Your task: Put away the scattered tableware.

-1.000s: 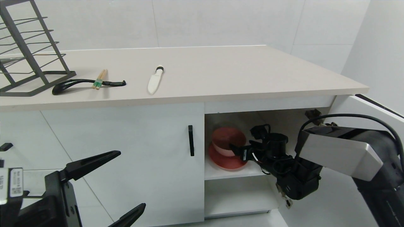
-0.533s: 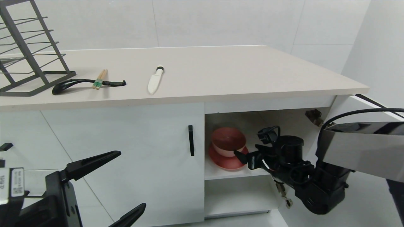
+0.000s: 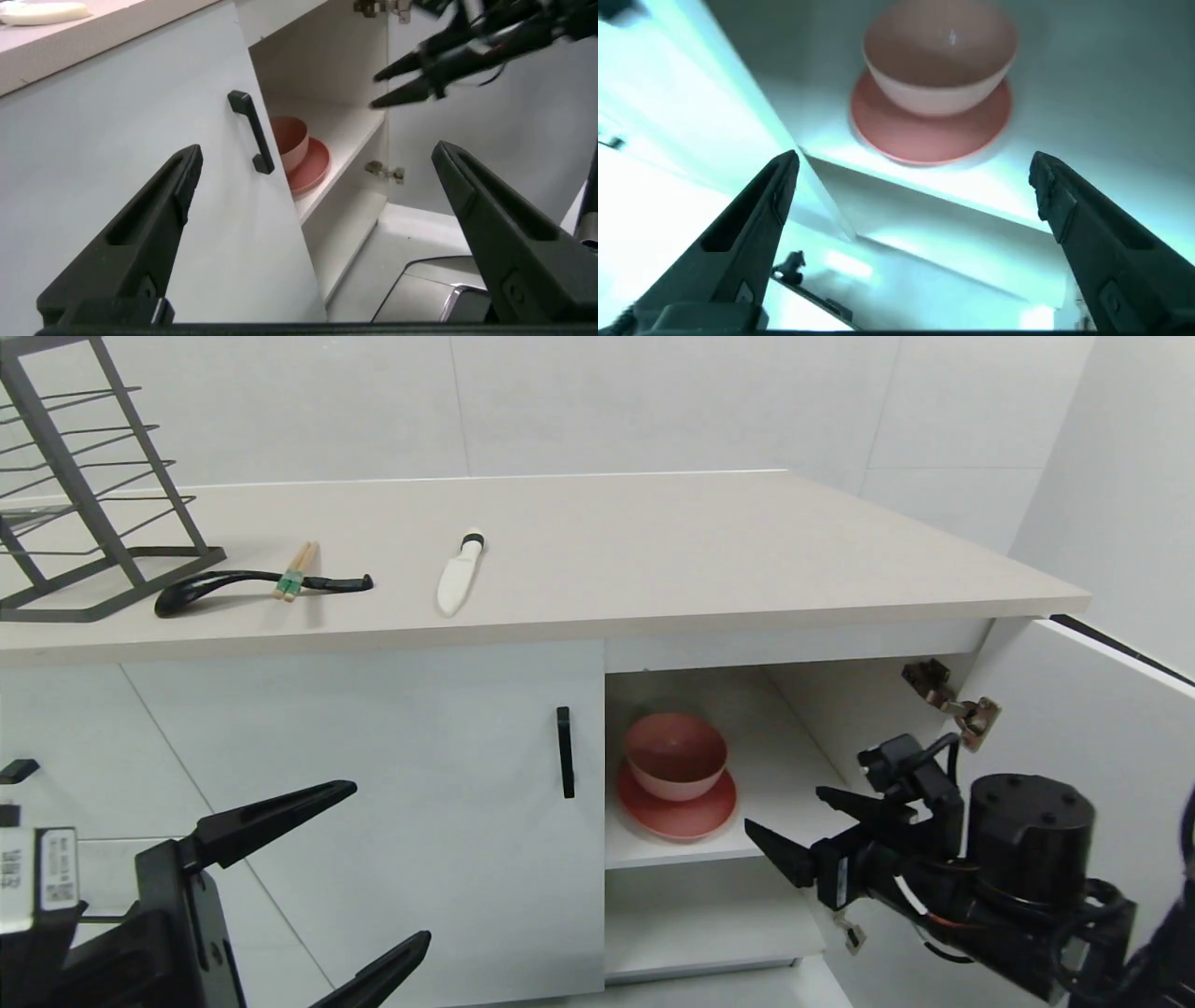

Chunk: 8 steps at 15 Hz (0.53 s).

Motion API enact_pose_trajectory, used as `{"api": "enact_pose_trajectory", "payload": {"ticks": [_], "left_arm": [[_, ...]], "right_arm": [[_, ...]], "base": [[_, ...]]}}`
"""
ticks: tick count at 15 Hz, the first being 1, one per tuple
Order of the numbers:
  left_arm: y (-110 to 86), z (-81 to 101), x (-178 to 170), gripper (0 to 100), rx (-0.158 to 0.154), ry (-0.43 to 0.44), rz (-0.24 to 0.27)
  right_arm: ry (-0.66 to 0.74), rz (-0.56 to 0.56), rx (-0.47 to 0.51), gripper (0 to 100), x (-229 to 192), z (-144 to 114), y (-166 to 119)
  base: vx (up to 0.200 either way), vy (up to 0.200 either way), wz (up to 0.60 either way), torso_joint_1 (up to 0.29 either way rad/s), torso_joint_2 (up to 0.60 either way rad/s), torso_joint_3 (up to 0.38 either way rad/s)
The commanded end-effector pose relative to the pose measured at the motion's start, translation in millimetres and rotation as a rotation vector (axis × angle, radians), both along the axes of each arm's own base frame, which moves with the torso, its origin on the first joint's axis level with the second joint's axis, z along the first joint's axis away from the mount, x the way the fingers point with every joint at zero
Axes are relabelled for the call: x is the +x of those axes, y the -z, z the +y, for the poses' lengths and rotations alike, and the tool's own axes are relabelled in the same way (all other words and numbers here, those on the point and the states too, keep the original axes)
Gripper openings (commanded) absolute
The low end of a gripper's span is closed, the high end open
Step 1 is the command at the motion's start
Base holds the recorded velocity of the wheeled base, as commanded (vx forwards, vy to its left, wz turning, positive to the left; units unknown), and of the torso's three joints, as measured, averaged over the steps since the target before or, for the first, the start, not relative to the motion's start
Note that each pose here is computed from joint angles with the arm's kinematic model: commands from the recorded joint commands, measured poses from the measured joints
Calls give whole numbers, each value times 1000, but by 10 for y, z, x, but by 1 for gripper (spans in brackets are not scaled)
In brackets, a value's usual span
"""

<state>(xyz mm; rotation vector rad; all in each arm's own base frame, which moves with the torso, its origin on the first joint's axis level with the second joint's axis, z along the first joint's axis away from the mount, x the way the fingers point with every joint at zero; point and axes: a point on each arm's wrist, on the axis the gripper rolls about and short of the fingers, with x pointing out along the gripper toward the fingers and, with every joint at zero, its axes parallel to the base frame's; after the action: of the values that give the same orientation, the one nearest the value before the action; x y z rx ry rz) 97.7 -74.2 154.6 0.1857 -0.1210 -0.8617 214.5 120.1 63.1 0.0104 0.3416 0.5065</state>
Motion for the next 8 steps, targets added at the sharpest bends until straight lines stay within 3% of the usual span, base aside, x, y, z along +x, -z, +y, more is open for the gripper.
{"api": "enact_pose_trajectory", "payload": {"ticks": [1, 6, 8], "left_arm": [[-49, 76, 34, 100, -17, -68, -26], [-163, 196, -3, 100, -57, -153, -92], [-101, 288, -47, 100, -58, -295, -68]], "right_arm": [[1, -169, 95, 100, -408, -230, -498], [80, -272, 133, 100, -789, -581, -733], [91, -299, 143, 100, -849, -625, -786]], "base": [[0, 0, 0, 0, 0, 0], [0, 0, 0, 0, 0, 0], [0, 0, 0, 0, 0, 0]]}}
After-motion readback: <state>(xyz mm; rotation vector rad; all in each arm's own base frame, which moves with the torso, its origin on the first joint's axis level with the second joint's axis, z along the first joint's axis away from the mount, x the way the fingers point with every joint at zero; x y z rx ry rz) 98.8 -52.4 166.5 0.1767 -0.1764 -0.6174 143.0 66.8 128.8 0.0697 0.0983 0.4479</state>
